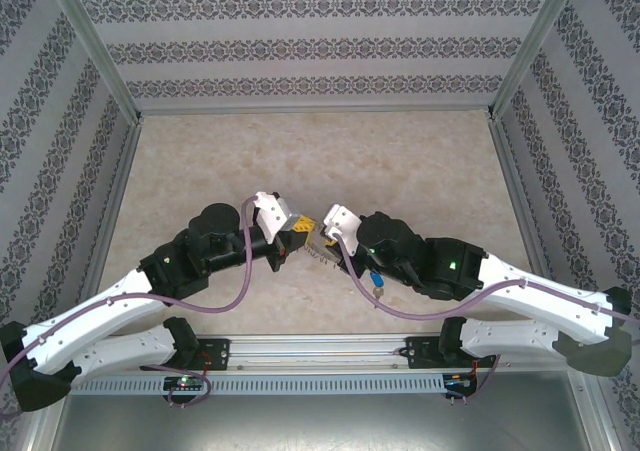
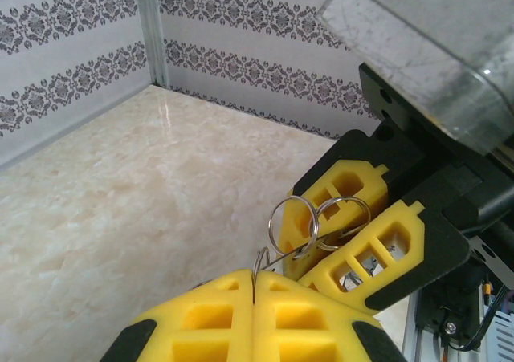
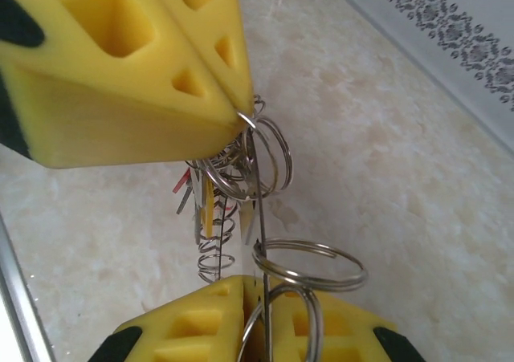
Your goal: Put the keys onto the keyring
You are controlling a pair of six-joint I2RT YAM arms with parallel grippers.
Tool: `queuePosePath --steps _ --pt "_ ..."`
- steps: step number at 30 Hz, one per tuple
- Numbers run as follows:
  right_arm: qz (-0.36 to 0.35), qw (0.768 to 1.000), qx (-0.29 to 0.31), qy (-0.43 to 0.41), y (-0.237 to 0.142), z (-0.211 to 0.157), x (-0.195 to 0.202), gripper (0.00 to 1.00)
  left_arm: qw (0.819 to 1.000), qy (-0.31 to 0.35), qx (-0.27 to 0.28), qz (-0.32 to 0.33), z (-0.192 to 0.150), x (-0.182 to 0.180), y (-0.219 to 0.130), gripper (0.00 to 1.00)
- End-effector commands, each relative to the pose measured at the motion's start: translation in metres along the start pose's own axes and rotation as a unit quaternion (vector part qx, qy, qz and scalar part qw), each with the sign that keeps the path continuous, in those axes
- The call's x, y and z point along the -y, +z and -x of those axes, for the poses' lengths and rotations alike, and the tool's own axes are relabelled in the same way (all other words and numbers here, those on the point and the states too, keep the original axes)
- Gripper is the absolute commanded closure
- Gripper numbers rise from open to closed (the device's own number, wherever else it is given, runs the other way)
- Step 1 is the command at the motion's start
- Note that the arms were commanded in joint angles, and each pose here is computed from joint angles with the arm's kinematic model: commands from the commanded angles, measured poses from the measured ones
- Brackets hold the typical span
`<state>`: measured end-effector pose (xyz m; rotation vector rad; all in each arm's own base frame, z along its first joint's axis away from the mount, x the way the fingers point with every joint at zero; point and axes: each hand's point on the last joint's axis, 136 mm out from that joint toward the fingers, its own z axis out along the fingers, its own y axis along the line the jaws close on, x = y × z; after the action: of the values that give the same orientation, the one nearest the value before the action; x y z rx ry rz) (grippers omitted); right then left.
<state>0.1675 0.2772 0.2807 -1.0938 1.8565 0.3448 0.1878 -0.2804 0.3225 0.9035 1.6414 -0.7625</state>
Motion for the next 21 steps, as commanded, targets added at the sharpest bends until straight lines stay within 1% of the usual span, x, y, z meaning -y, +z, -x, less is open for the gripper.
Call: queuePosePath --steps 1,6,14,21 --pt "-0.042 0.998 0.040 -0.006 -0.007 0.018 0.010 1.00 0.999 0.000 -0.009 0.033 0.003 -0.009 0.000 1.00" --pt "-0.047 0.997 0.059 -0.007 -0.008 0.024 0.007 1.00 0.999 0.006 -0.024 0.044 -0.002 -0.010 0.006 1.00" --pt "-0.043 0.997 0.066 -0.017 -0.007 0.028 0.001 1.00 0.998 0.006 -0.034 0.060 -0.006 -0.014 0.011 1.00" --pt "-0.055 0.996 0.073 -0.021 -0.009 0.029 0.002 1.00 0.997 -0.004 -0.026 0.073 -0.004 -0.018 0.010 1.00"
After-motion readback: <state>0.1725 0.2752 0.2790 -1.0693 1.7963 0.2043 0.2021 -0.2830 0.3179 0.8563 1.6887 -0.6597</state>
